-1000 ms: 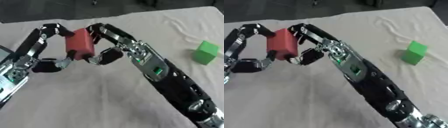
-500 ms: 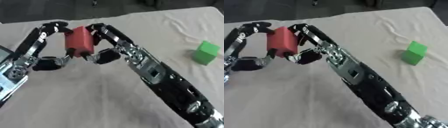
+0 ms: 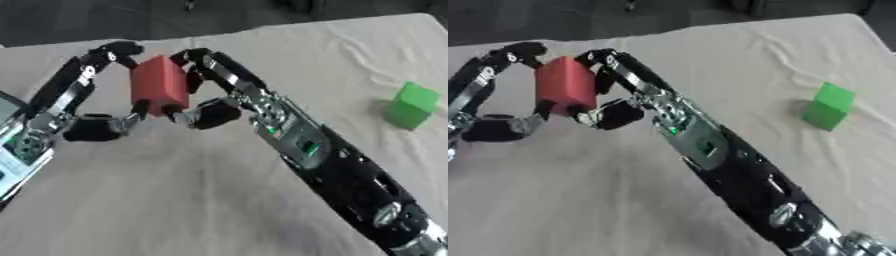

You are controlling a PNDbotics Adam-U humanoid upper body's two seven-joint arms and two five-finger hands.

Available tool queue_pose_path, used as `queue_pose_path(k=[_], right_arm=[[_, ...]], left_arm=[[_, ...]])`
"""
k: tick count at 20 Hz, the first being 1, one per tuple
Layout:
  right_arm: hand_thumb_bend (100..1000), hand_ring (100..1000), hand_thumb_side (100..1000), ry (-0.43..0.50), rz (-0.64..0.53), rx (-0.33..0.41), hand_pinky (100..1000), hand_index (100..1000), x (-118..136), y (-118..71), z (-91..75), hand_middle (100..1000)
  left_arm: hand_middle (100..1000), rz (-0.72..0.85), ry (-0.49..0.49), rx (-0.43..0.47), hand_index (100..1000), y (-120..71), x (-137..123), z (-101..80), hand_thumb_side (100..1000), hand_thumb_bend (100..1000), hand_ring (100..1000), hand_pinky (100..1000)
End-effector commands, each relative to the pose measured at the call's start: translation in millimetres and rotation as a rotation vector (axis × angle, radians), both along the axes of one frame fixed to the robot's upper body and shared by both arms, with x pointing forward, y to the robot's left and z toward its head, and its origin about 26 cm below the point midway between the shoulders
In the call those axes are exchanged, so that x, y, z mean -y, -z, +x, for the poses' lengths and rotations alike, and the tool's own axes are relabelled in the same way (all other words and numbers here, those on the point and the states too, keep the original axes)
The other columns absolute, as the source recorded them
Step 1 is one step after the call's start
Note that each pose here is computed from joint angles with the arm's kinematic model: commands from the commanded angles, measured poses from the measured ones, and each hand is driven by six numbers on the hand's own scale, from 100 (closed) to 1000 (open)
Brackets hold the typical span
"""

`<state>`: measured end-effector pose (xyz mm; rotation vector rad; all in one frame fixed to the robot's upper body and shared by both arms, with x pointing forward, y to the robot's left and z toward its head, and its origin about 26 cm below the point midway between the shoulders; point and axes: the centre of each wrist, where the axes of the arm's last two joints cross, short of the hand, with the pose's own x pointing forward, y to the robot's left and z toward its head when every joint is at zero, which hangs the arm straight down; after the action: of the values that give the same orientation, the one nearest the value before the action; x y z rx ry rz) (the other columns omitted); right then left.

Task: Pick up the objects with one hand, pass them to the other hand, and then place them into the box on the other side of the table.

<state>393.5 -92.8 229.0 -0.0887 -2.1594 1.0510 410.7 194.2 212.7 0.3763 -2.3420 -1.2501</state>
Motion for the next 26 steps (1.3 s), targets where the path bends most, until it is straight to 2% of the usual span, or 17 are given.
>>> queue_pose_path(k=[1, 5, 10, 12, 16, 24, 26], right_arm=[[100, 516, 100, 0.017, 0.034, 0.037, 560, 473, 7.7, -15.4, 1.6, 346], [100, 511, 100, 0.020, 0.039, 0.042, 556, 474, 7.5, -15.9, 1.3, 346], [100, 504, 100, 0.023, 0.050, 0.052, 552, 470, 7.0, -16.4, 1.0, 344], [100, 501, 100, 0.022, 0.051, 0.052, 550, 469, 6.8, -16.5, 1.2, 343], [100, 498, 100, 0.012, 0.048, 0.049, 549, 465, 6.0, -16.6, 1.1, 338], [100, 489, 100, -0.015, 0.027, 0.050, 549, 460, 4.7, -18.3, 0.3, 333], [100, 488, 100, -0.020, 0.021, 0.054, 549, 460, 4.3, -19.0, -0.2, 333]], left_arm=[[746, 0.012, -0.030, -0.017, 988, -2.2, -13.2, 2.7, 278, 524, 989, 923], [745, -0.032, -0.042, -0.075, 955, -0.6, -16.4, 4.8, 383, 506, 1000, 939], [754, -0.010, -0.031, -0.135, 929, -3.1, -17.4, 4.7, 493, 502, 1000, 958], [760, 0.026, -0.026, -0.142, 910, -4.9, -16.4, 4.4, 510, 501, 1000, 959], [768, 0.102, -0.019, -0.147, 934, -4.5, -11.4, 5.1, 561, 489, 1000, 960], [767, 0.157, -0.036, -0.124, 937, -7.5, 1.4, 8.4, 570, 498, 1000, 954], [770, 0.178, -0.035, -0.120, 927, -7.2, 4.1, 8.5, 573, 534, 1000, 956]])
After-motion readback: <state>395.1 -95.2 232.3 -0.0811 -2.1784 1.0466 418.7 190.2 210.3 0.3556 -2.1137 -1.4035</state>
